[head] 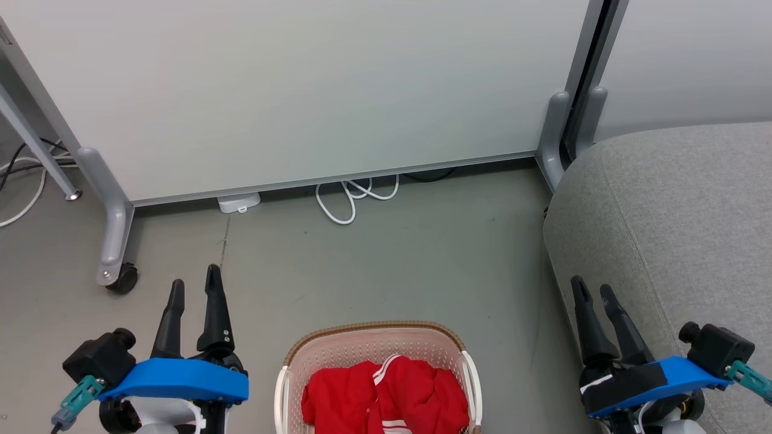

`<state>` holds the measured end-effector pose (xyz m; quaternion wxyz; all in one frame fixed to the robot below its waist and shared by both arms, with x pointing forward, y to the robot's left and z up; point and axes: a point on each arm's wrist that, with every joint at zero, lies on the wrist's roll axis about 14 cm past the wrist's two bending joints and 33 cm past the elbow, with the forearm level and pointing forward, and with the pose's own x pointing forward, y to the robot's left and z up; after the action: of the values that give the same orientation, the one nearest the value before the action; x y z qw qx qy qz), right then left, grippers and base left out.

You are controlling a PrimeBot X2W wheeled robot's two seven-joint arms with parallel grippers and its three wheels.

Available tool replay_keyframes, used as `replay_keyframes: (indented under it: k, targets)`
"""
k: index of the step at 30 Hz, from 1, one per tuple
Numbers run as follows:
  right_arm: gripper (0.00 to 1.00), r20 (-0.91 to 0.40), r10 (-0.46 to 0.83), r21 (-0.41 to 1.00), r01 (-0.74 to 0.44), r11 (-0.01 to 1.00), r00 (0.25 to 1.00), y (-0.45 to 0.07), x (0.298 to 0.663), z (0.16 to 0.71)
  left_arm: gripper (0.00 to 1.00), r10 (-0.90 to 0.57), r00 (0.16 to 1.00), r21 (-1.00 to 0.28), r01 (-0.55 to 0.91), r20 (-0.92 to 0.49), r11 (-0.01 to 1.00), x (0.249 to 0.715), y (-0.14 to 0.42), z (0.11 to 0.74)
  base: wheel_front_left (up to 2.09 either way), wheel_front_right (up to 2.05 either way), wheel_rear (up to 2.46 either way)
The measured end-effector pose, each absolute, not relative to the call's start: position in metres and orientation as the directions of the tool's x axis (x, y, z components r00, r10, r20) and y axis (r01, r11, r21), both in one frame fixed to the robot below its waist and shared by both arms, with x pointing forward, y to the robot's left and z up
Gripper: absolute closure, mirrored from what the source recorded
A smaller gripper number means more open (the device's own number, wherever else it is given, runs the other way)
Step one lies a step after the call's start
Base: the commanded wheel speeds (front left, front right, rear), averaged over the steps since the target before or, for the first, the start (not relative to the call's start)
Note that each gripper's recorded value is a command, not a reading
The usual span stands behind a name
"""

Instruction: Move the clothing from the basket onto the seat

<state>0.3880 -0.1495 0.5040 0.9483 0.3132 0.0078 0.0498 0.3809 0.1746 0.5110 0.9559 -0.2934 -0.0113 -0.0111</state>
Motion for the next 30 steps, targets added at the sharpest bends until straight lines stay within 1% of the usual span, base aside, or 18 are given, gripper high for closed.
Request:
replay_keyframes:
  k: [15,30]
  targets:
    - [0.0,0.02,0.129,0.437,-0.125,0.891,0.991,-0.142,0.387,0.5,0.0,-0.067,0.998,-0.387,0.07,0.021,0.919,0.378,0.162,0.503,0.0,0.0,0.0]
    - [0.0,0.03,0.14,0.31,-0.142,0.94,0.99,-0.142,0.387,0.499,0.0,-0.096,0.995,-0.261,0.1,0.03,0.96,0.375,0.154,0.502,0.0,0.0,0.0]
